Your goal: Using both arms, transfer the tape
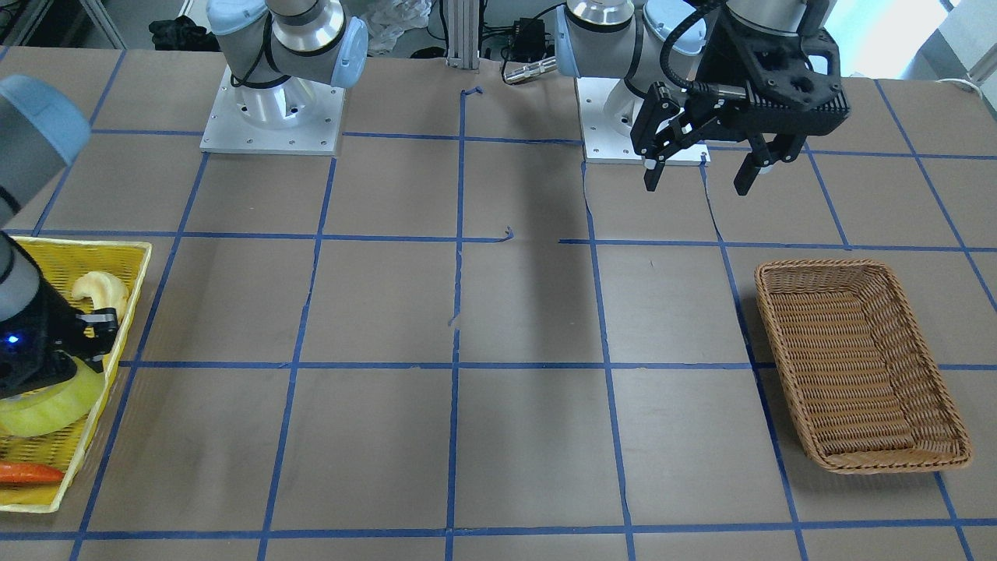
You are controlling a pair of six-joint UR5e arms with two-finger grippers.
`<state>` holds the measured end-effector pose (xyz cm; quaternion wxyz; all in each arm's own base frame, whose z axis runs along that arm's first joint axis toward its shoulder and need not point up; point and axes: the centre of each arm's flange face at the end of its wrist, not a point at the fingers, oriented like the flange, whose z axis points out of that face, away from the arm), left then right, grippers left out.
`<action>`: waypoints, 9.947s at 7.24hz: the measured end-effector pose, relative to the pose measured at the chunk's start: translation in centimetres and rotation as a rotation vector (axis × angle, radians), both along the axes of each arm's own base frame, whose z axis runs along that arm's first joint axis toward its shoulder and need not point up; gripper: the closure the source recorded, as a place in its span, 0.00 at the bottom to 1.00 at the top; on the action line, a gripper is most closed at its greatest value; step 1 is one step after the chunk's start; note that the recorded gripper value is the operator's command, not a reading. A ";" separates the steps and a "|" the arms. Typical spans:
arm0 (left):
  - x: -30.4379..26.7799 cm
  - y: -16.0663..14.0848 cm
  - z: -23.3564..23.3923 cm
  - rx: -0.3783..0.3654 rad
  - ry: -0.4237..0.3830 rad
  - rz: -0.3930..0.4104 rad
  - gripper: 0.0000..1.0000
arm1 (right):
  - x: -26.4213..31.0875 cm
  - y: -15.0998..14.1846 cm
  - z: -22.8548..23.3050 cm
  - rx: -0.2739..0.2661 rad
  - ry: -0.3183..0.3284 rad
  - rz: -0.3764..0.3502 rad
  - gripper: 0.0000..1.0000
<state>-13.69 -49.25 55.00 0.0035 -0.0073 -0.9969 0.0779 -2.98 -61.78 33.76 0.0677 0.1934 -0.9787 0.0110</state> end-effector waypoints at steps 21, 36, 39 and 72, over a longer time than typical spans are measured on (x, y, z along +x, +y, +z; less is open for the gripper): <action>0.1 0.1 0.9 -0.014 -0.003 -0.006 0.00 | 39.3 -2.2 -7.1 -0.034 -0.318 -0.446 0.00; -16.5 -14.5 -31.7 0.097 0.051 0.010 0.09 | 21.7 11.3 18.0 -0.113 -0.134 -0.285 0.00; -17.4 -15.1 -35.2 0.124 0.064 0.078 0.98 | 21.7 11.1 17.9 -0.122 -0.136 -0.285 0.00; 6.8 -7.0 -9.9 0.083 -0.051 -0.110 0.00 | 22.6 11.9 17.4 -0.106 -0.136 -0.265 0.00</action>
